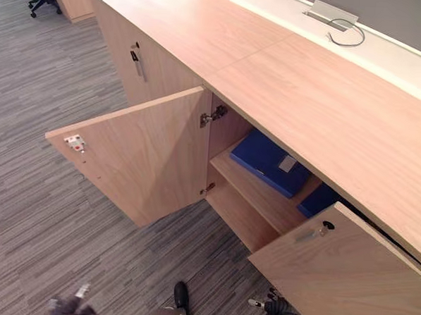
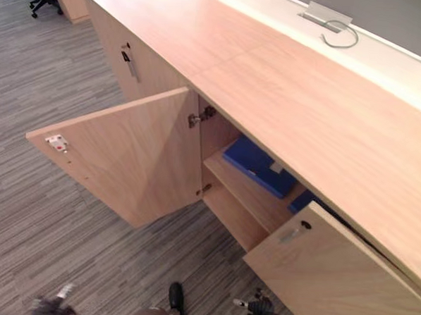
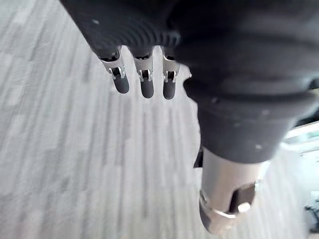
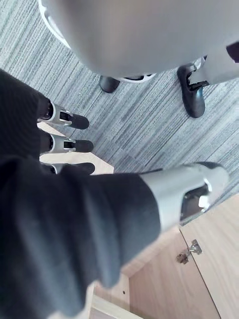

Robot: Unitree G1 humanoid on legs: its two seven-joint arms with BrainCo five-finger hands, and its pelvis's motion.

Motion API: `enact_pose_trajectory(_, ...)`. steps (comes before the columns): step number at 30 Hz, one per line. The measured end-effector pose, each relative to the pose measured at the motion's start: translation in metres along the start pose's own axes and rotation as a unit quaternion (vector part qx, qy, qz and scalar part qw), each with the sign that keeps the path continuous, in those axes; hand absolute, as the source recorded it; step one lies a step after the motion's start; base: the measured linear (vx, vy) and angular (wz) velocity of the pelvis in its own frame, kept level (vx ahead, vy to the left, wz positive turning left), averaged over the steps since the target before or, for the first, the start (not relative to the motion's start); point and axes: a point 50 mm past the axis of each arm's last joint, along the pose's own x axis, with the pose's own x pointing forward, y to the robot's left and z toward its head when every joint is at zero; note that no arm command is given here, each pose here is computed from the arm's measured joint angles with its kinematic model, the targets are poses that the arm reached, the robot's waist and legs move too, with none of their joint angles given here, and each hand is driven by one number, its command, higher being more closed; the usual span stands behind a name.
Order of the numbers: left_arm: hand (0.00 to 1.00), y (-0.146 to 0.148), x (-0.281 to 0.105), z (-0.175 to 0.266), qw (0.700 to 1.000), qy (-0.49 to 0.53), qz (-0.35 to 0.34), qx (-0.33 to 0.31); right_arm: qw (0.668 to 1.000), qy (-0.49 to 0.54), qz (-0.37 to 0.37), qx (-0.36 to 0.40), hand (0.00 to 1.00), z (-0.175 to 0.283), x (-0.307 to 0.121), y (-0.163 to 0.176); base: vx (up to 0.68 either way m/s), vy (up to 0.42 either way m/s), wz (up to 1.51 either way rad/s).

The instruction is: Walk over to the cabinet, pick up the folder, carry it to the office cabinet, place the folder inside the office cabinet, then close the office cabinet door

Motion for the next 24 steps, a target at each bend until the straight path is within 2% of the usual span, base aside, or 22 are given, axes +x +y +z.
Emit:
enact_pose_trajectory(3, 0.00, 0.029, 0.031, 0.082, 0.995, -0.091, 0.041, -0.004, 0.999, -0.004, 0.030, -0.033, 0.00, 0.002, 0.000, 0.005, 0.08, -0.025, -0.13)
enact_pose_trajectory(7, 0.00, 0.024, 0.041, 0.159, 0.984, -0.169, 0.023, 0.048, 0.999, -0.012, 0.039, -0.035, 0.00, 0.006, 0.000, 0.004, 0.02, -0.022, -0.10)
enact_pose_trajectory(14, 0.00, -0.031, 0.040, 0.173, 0.976, -0.170, -0.059, 0.120, 1.000, 0.015, 0.010, -0.009, 0.00, -0.008, -0.002, -0.006, -0.03, 0.000, -0.10)
enact_pose_trajectory(20, 0.00, -0.052, 0.037, 0.178, 0.965, -0.175, -0.099, 0.170, 0.999, 0.036, -0.019, 0.030, 0.00, -0.017, -0.004, -0.015, -0.07, 0.025, 0.02)
enact_pose_trajectory(24, 0.00, -0.070, 0.030, 0.202, 0.953, -0.206, -0.119, 0.187, 0.997, 0.044, -0.034, 0.058, 0.00, -0.022, -0.005, -0.018, -0.10, 0.031, 0.02)
